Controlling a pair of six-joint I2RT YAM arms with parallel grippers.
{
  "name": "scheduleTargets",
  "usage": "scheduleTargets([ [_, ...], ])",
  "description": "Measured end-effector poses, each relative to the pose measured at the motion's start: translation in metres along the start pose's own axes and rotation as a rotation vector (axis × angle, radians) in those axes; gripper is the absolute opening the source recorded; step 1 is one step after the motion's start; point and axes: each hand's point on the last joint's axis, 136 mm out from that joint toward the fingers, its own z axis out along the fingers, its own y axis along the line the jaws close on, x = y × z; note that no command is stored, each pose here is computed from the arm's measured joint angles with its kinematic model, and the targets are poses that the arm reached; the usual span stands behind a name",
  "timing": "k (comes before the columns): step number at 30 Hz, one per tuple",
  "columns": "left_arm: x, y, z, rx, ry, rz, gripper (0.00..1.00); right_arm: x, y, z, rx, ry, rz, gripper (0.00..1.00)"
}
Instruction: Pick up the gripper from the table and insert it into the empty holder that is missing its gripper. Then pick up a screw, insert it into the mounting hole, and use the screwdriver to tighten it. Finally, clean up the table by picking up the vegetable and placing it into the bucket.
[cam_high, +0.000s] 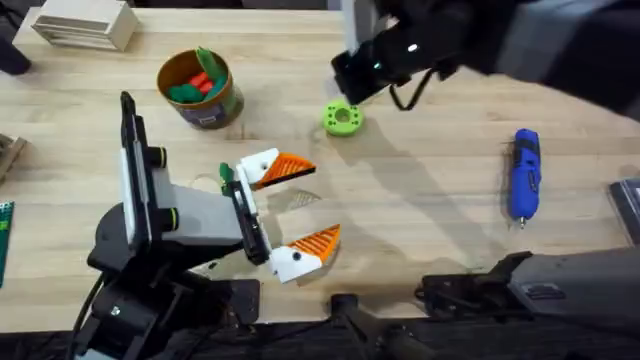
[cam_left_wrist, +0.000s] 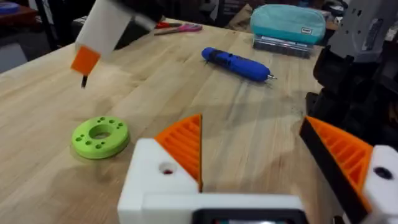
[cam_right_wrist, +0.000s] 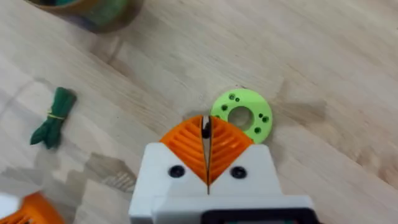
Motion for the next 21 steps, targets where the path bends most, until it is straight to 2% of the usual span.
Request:
scheduleTargets([
  [6, 0.000, 0.000, 0.000, 0.000, 0.000, 0.000, 0.987, -0.001, 0.012, -0.037, -0.028, -0.037, -0.015, 0.007],
  [12, 0.000, 0.000, 0.000, 0.000, 0.000, 0.000, 0.987, 0.009, 0.054, -0.065, -0.122, 0.035, -0.069, 0.007],
  [17, 0.000, 0.000, 0.000, 0.000, 0.000, 0.000, 0.987, -0.018, 0.094, -0.095, -0.200, -0.038, -0.127, 0.007],
  [21, 0.000, 0.000, 0.000, 0.000, 0.000, 0.000, 0.987, -0.019, 0.123, -0.106, -0.262, -0.054, -0.168, 0.007],
])
